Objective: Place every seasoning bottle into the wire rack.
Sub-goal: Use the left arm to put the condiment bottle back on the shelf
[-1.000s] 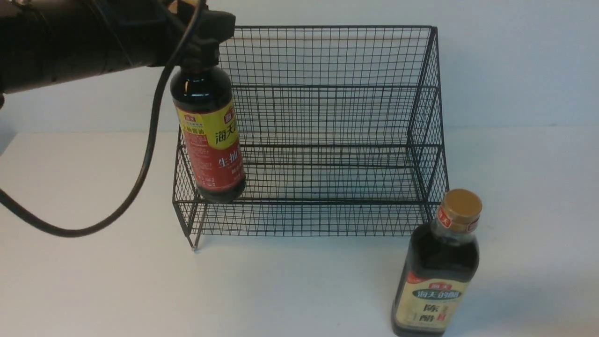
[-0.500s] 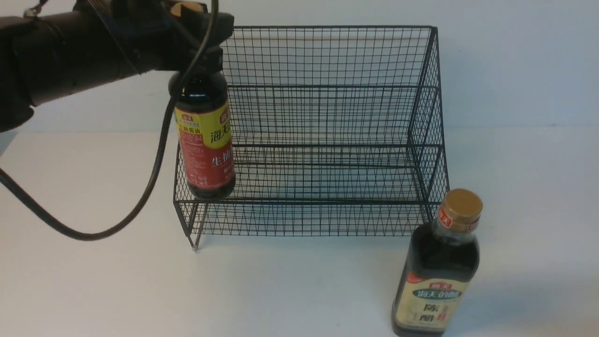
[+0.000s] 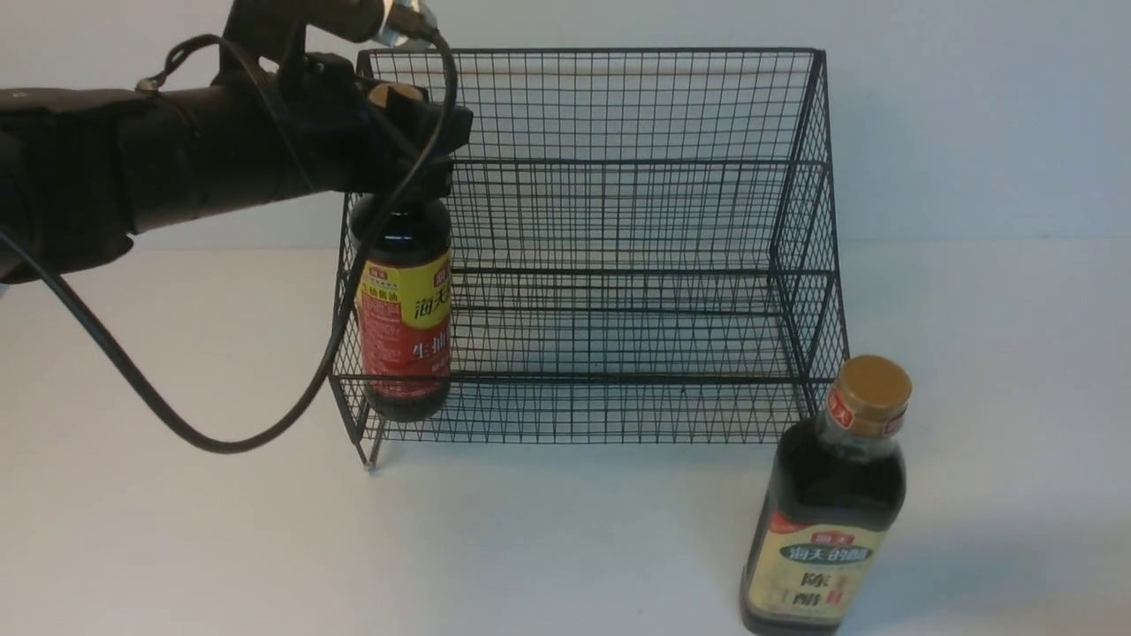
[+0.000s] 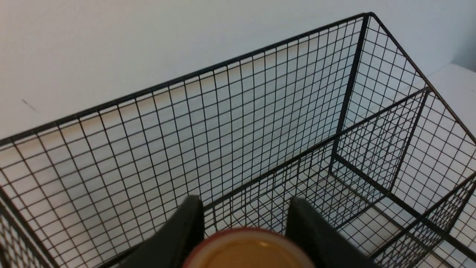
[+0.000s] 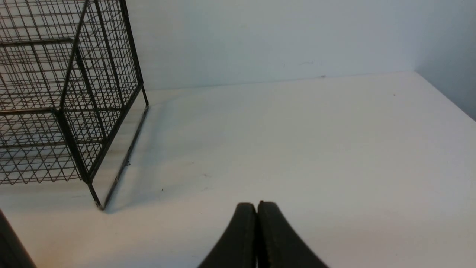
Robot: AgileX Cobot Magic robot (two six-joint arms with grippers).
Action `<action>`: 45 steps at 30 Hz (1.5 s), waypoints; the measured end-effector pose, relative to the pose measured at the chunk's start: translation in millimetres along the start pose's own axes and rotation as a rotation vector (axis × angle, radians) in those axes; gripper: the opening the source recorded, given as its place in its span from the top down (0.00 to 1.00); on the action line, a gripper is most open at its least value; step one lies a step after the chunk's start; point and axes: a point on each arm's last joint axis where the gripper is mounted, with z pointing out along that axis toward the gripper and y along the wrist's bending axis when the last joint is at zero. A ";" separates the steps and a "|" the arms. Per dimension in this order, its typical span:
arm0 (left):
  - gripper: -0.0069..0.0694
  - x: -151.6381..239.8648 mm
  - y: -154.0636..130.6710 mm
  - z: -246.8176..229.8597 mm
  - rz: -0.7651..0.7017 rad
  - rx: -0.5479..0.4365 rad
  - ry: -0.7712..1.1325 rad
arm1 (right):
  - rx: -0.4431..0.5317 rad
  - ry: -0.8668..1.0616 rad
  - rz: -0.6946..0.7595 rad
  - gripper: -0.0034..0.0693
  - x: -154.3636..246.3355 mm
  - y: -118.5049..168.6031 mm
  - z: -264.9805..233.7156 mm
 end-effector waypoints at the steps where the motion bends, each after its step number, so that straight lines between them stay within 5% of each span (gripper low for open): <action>1: 0.56 0.0 0.2 0.0 -0.005 -0.002 0.000 | 0.000 0.000 0.000 0.96 0.0 0.0 0.0; 25: 0.55 13.3 2.6 0.2 -0.147 -0.057 0.037 | 0.000 0.000 0.001 0.96 0.0 0.0 0.0; 35: 0.16 6.9 8.9 -7.5 -0.209 -0.142 0.007 | 0.000 0.000 0.001 0.96 0.0 0.0 0.0; 45: 0.10 -41.2 -5.4 -62.4 -0.160 -0.176 -0.170 | 0.000 0.000 0.001 0.96 0.0 0.0 0.0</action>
